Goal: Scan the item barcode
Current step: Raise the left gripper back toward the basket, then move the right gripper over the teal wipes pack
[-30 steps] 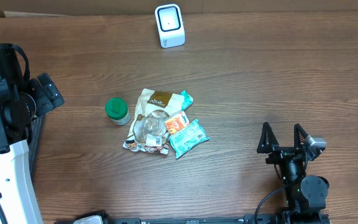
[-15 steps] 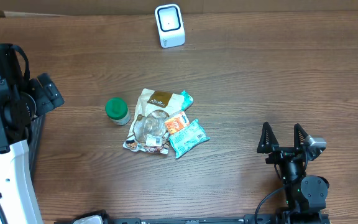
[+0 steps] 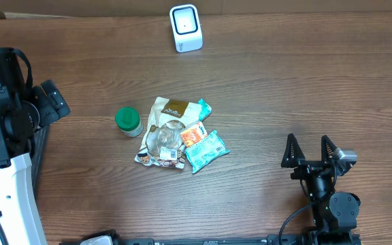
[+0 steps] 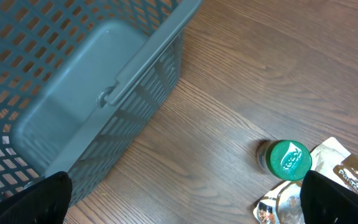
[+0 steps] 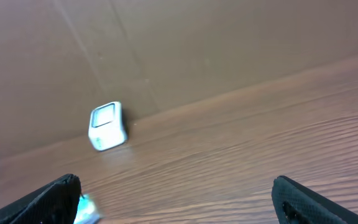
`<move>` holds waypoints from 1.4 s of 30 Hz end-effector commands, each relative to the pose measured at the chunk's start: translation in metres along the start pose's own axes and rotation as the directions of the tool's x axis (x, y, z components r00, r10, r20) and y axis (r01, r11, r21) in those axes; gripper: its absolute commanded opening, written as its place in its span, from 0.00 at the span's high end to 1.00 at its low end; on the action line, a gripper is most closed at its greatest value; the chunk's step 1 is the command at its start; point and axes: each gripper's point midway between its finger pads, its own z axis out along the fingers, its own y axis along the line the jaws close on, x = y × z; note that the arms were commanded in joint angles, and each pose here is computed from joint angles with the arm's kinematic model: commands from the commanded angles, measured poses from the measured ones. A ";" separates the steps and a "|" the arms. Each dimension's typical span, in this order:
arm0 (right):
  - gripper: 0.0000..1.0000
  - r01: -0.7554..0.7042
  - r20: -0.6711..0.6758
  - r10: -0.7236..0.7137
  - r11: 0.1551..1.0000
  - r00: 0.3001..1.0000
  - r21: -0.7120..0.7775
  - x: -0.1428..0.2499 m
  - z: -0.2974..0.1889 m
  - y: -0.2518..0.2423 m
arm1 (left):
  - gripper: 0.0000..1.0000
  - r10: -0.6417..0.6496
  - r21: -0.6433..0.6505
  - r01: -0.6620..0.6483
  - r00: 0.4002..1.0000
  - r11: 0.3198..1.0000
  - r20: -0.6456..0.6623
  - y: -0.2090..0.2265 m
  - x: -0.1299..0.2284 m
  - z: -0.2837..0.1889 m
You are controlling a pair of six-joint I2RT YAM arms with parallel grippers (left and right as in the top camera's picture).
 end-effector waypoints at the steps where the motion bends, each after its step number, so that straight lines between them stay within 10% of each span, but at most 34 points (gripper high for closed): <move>1: 0.00 -0.115 -0.120 0.091 0.969 0.989 -0.218 0.019 -0.003 0.039 | 0.00 -0.026 -0.004 0.026 1.000 1.000 0.015 0.004 -0.001 -0.005; 12: 0.00 -0.320 -0.490 0.028 0.790 0.871 -0.523 0.076 -0.038 0.101 | 0.00 -0.026 -0.004 0.026 1.000 1.000 0.015 0.004 -0.001 -0.005; 28: 0.00 -0.135 -0.510 -0.179 0.844 0.841 -0.519 -0.016 -0.077 0.127 | 0.01 -0.026 -0.004 0.026 1.000 1.000 0.015 0.004 -0.001 -0.005; 42: 0.00 -0.228 -0.925 -0.139 0.946 0.353 -0.230 -0.022 -0.042 0.131 | 0.00 -0.026 -0.004 0.026 1.000 1.000 0.015 0.004 -0.001 -0.005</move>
